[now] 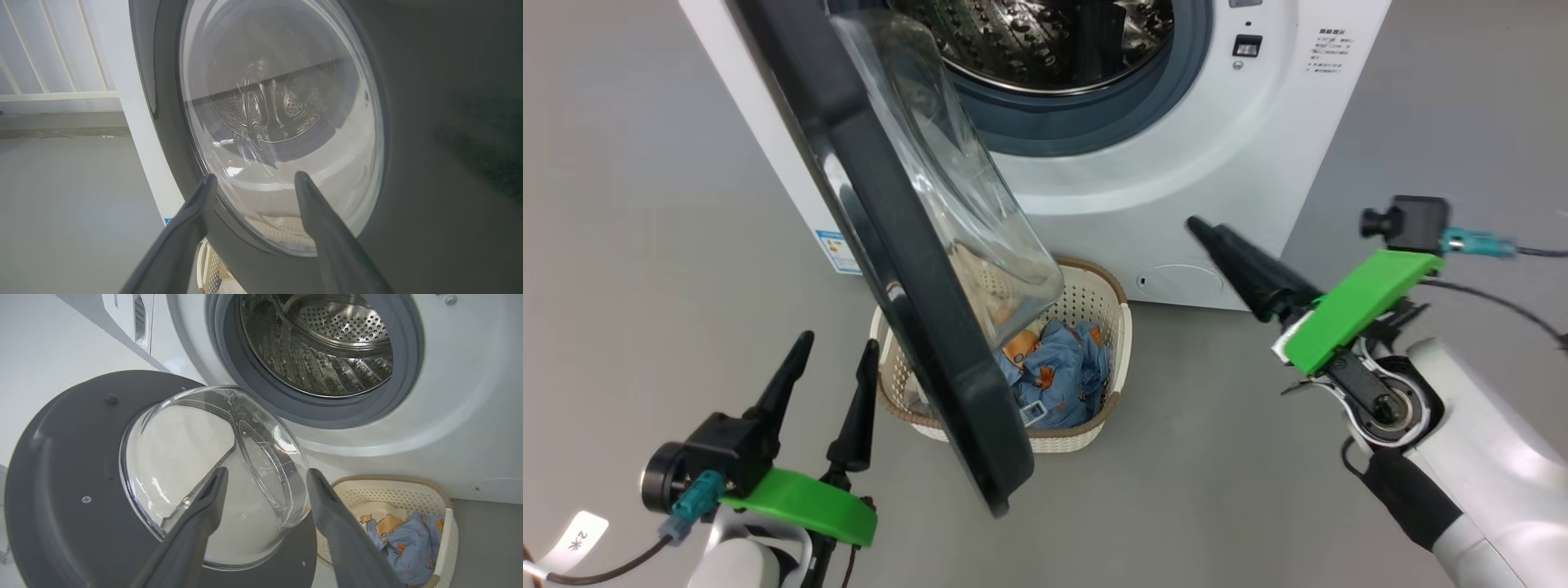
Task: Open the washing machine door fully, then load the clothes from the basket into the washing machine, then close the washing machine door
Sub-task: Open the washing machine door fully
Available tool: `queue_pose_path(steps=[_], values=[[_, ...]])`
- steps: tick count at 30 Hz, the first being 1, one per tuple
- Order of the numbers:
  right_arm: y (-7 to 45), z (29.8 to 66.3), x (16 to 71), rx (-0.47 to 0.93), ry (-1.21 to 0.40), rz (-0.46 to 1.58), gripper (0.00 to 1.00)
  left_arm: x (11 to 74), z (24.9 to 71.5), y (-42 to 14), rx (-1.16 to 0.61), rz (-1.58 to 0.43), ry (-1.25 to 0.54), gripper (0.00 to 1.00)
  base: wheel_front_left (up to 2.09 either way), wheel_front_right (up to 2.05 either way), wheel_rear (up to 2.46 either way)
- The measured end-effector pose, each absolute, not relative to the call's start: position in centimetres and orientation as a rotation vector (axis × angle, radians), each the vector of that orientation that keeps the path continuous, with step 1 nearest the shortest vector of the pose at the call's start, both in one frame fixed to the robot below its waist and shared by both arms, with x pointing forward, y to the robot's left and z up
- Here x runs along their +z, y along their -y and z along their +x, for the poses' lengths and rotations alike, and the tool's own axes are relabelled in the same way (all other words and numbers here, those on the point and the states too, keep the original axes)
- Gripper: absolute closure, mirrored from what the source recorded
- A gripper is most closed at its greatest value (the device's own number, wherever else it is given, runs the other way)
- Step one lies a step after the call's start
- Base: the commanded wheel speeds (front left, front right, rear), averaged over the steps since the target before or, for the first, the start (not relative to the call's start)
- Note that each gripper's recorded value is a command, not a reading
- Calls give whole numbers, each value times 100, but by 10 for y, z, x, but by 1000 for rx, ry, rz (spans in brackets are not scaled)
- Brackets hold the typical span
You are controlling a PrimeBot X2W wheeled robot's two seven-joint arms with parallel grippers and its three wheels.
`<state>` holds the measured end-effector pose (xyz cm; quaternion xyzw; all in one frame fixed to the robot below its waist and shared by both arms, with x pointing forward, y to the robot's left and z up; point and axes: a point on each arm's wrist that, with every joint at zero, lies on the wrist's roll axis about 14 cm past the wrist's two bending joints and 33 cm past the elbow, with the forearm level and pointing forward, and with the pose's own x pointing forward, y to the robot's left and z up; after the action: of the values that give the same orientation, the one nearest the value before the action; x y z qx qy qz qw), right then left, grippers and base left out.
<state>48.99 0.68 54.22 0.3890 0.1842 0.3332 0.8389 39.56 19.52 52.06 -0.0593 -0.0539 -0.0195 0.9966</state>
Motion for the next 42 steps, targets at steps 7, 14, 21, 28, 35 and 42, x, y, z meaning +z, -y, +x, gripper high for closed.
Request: queue_pose_path(steps=[7,14,21,28,35,42], values=[[40,497,551,566,-82,616,0,523,395,-195,-41,-118,116,0,0,0,0],[89,481,537,422,42,443,0,517,389,-195,-43,-110,99,0,0,0,0],[118,444,522,320,74,322,0,516,386,-196,-45,-103,99,0,0,0,0],[137,410,510,246,66,265,0,513,380,-197,-33,-113,95,0,0,0,0],[155,390,516,188,92,211,0,508,367,-194,-30,-127,84,0,0,0,0],[166,364,509,132,81,151,0,506,350,-191,-16,-140,84,0,0,0,0]])
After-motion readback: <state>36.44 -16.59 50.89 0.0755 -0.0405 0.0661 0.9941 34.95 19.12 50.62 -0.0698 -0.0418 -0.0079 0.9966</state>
